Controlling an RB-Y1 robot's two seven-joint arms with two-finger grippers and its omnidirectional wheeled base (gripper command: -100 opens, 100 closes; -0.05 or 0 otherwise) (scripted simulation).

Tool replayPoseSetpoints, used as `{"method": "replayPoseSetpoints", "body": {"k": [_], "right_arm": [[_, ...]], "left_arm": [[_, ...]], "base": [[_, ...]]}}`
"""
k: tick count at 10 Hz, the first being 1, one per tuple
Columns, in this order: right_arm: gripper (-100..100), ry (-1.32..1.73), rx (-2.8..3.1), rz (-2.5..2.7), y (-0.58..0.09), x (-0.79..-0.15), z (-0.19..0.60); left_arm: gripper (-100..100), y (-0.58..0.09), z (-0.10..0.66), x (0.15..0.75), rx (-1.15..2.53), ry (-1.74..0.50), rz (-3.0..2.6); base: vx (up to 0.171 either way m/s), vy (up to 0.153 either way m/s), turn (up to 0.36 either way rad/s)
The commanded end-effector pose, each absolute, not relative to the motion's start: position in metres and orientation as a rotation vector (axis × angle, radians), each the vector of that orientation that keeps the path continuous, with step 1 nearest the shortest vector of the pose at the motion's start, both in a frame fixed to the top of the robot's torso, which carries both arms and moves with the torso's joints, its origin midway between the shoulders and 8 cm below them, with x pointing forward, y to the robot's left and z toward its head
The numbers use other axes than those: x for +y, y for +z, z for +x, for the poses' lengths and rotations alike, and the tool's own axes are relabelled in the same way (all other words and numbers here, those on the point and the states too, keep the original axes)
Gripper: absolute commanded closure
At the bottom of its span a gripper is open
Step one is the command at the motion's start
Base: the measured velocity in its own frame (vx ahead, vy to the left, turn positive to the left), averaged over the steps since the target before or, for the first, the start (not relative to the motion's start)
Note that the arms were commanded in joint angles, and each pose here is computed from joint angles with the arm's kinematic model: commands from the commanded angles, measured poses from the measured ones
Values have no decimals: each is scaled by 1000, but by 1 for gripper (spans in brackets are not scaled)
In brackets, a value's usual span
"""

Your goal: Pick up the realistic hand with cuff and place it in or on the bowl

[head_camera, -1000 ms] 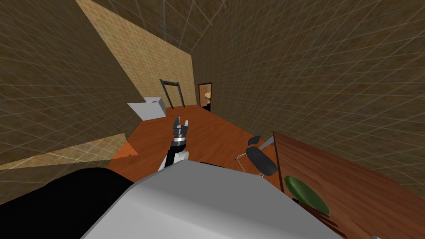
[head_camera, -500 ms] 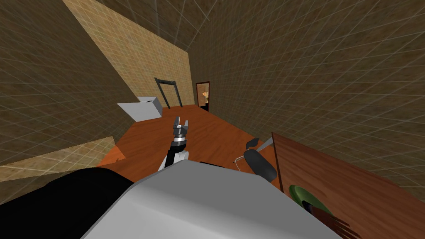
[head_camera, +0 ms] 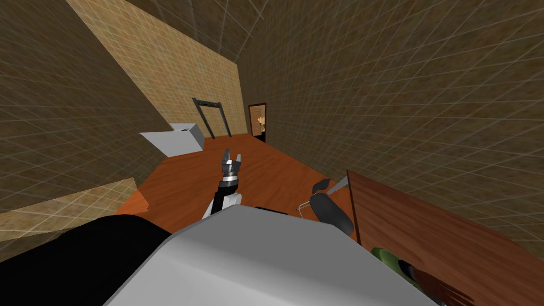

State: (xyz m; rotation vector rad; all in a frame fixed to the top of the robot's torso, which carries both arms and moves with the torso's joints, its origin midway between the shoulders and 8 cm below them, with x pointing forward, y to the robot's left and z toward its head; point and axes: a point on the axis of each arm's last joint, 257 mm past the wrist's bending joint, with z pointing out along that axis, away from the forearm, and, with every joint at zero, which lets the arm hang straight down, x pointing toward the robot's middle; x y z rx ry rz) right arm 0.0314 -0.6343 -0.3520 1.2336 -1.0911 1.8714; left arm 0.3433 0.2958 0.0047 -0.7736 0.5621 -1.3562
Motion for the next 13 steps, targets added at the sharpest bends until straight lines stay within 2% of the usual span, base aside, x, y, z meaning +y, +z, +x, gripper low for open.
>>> {"method": "replayPoseSetpoints", "body": {"k": [1,5,6,7,10,13], "right_arm": [[-100,1871,-1091,1234,-352,-634,31],[-100,1872,-1091,1234,-352,-634,32],[0,1872,-1091,1234,-352,-634,32],[-100,1882,-1086,1223,-352,-623,43],[-100,1900,-1070,1204,-347,-609,63],[-100,1894,-1037,1200,-340,-607,75]], "left_arm": [[0,5,343,296,562,-1356,-774],[0,5,343,296,562,-1356,-774],[0,5,343,296,562,-1356,-774],[0,5,343,296,562,-1356,-774],[0,5,343,296,562,-1356,-774],[0,5,343,296,562,-1356,-774]], "base": [[11,-12,5],[1,-1,0],[0,0,0],[-83,-51,113],[-81,-65,54],[-6,7,18]]}}
